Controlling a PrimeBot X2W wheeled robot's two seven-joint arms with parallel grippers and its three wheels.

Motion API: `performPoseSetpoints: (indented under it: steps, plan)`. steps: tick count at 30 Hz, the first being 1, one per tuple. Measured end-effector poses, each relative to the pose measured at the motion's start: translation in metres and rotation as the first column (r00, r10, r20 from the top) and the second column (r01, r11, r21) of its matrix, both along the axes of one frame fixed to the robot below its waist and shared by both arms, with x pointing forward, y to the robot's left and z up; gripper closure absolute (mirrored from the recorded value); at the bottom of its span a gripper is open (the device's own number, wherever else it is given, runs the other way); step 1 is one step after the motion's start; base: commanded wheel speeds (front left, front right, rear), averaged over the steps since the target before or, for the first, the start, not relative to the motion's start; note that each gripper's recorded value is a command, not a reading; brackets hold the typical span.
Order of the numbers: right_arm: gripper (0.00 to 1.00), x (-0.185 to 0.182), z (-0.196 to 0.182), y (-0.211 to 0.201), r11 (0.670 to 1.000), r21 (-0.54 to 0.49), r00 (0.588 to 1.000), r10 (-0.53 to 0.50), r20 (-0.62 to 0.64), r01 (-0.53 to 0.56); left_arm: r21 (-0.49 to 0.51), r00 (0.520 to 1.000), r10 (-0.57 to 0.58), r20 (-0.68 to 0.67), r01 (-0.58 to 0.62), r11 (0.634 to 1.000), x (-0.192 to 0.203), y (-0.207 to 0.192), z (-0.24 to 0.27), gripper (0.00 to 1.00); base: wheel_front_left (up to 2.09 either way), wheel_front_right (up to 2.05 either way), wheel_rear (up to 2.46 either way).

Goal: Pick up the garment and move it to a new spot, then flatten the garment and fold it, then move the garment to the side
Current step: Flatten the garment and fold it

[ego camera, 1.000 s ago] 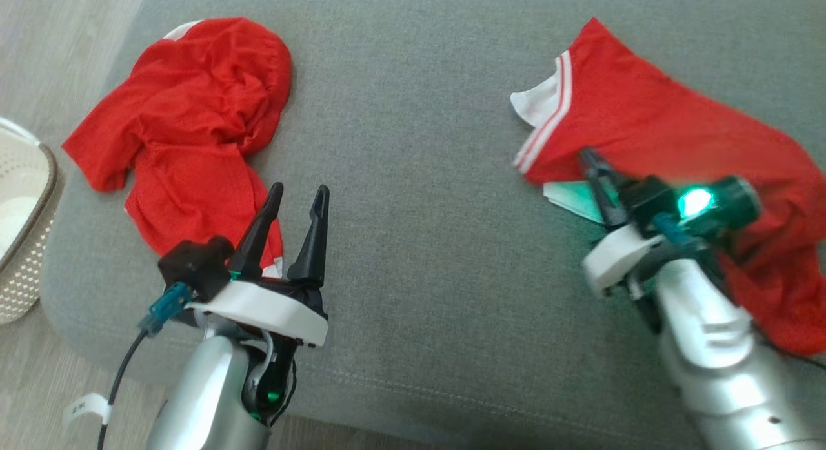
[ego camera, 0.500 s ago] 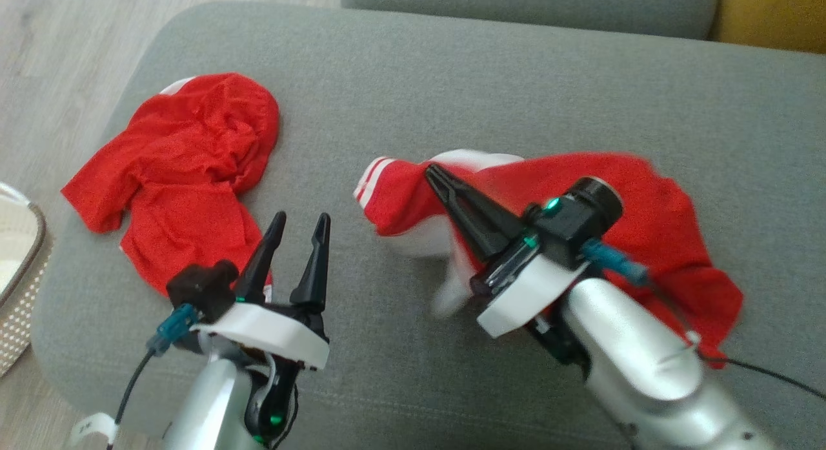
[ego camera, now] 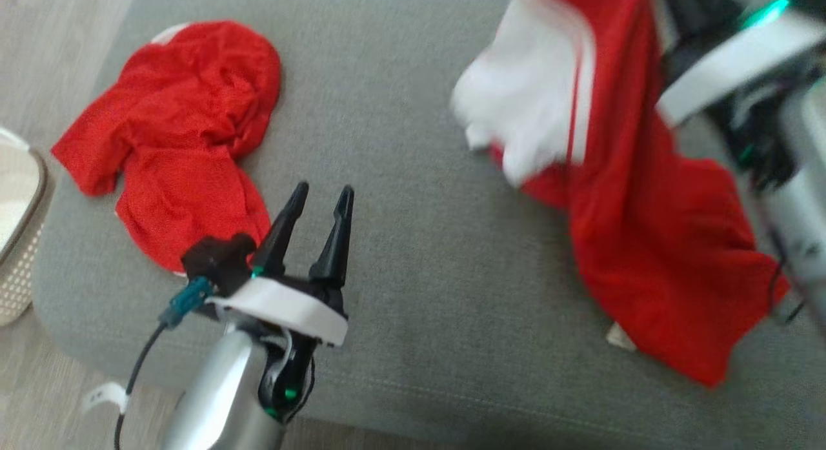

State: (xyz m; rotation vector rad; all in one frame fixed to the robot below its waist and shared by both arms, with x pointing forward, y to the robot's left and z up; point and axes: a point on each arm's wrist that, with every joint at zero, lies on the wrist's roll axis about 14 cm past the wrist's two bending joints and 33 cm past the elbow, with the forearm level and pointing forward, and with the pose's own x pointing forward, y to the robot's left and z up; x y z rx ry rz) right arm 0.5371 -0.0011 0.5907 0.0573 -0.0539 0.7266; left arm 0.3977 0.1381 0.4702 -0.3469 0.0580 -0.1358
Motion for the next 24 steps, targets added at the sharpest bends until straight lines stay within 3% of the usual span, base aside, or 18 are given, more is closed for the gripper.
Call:
performPoseSetpoints:
  steps: [3,4,5,9,11,15,24]
  plan:
    - [1.00,0.041,-0.010,-0.013,0.996,-0.056,0.998,-0.066,-0.023,0.065,-0.001,1.000,0.004,-0.006,-0.004,1.000,0.010,0.003,-0.003,0.00,0.00,0.00,0.00]
    - [0.91,0.054,-0.016,-0.018,0.993,-0.084,0.995,-0.091,-0.028,0.088,-0.002,1.000,0.006,-0.011,-0.006,1.000,0.012,0.004,-0.005,0.00,0.00,0.00,0.00]
    - [0.00,0.067,-0.022,-0.023,0.988,-0.105,0.992,-0.120,-0.039,0.116,0.000,1.000,0.008,-0.015,-0.008,1.000,0.014,0.005,-0.007,0.00,0.00,0.00,0.00]
    - [0.00,0.105,-0.061,-0.051,0.941,-0.260,0.969,-0.239,-0.062,0.215,-0.002,0.999,0.027,-0.039,-0.027,1.000,0.017,0.013,-0.015,0.00,0.00,0.00,0.00]
    - [0.00,0.112,-0.075,-0.056,0.927,-0.291,0.962,-0.265,-0.062,0.236,0.001,0.998,0.035,-0.052,-0.035,0.999,0.017,0.016,-0.019,0.00,0.00,0.00,0.00]
    - [0.00,0.106,-0.087,-0.047,0.929,-0.285,0.962,-0.265,-0.062,0.238,-0.002,0.998,0.030,-0.057,-0.030,1.000,0.019,0.014,-0.022,0.00,0.00,0.00,0.00]
    - [0.00,0.065,-0.062,-0.034,0.958,-0.166,0.973,-0.230,0.036,0.233,0.000,1.000,0.008,0.013,-0.008,1.000,0.021,0.006,0.003,0.00,0.00,0.00,0.00]
